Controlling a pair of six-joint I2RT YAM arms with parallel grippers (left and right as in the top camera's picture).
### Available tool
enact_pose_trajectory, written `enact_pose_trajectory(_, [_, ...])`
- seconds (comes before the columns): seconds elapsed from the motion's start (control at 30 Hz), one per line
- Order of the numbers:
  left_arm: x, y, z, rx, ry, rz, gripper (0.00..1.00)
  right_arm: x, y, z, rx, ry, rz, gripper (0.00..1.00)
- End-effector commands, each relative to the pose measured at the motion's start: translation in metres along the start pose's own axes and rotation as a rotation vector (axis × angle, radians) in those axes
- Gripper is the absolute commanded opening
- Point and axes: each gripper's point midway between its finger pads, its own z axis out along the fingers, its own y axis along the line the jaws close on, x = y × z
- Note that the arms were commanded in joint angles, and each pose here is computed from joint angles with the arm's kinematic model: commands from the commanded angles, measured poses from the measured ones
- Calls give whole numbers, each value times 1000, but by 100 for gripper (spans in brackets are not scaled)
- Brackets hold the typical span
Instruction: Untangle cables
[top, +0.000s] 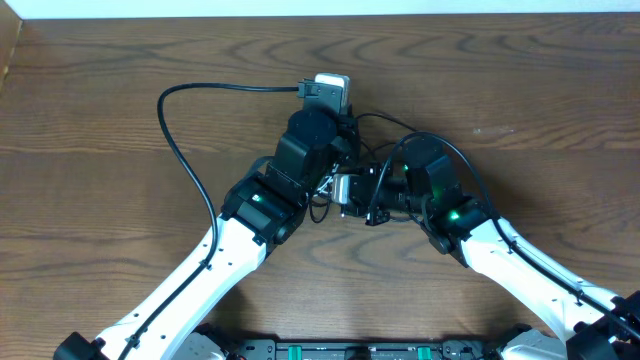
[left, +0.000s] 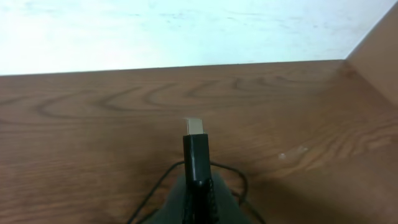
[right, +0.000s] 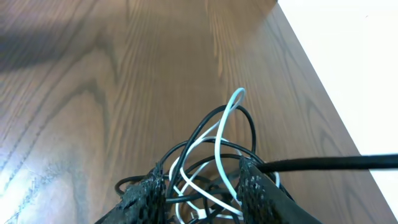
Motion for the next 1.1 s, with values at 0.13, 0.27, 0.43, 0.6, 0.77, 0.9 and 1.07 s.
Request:
enact_pose_trajectory(0.13, [2, -10, 0, 61, 17, -54, 8, 11, 10, 14, -50, 2, 5, 36])
enact_pose_trajectory(0.27, [2, -11, 0, 61, 17, -54, 8, 22, 14, 28, -63, 5, 6, 37])
enact_pose_trajectory(0.43, [2, -10, 0, 61, 17, -54, 8, 36, 2, 48, 13, 32, -29, 35])
enact_pose_trajectory(0.6, [2, -10, 0, 60, 18, -54, 8, 43, -14, 57, 95, 38, -34, 34])
enact_pose_trajectory(0.77, [5, -10, 0, 58, 32, -52, 8, 64, -12, 72, 109, 60, -30, 33])
enact_pose_trajectory(0.9, [8, -9, 0, 54, 43, -50, 8, 82, -7, 85, 105, 64, -20, 17])
enact_pose_trajectory(1.07, [10, -8, 0, 52, 49, -34, 8, 98, -2, 95, 106, 74, 13, 2])
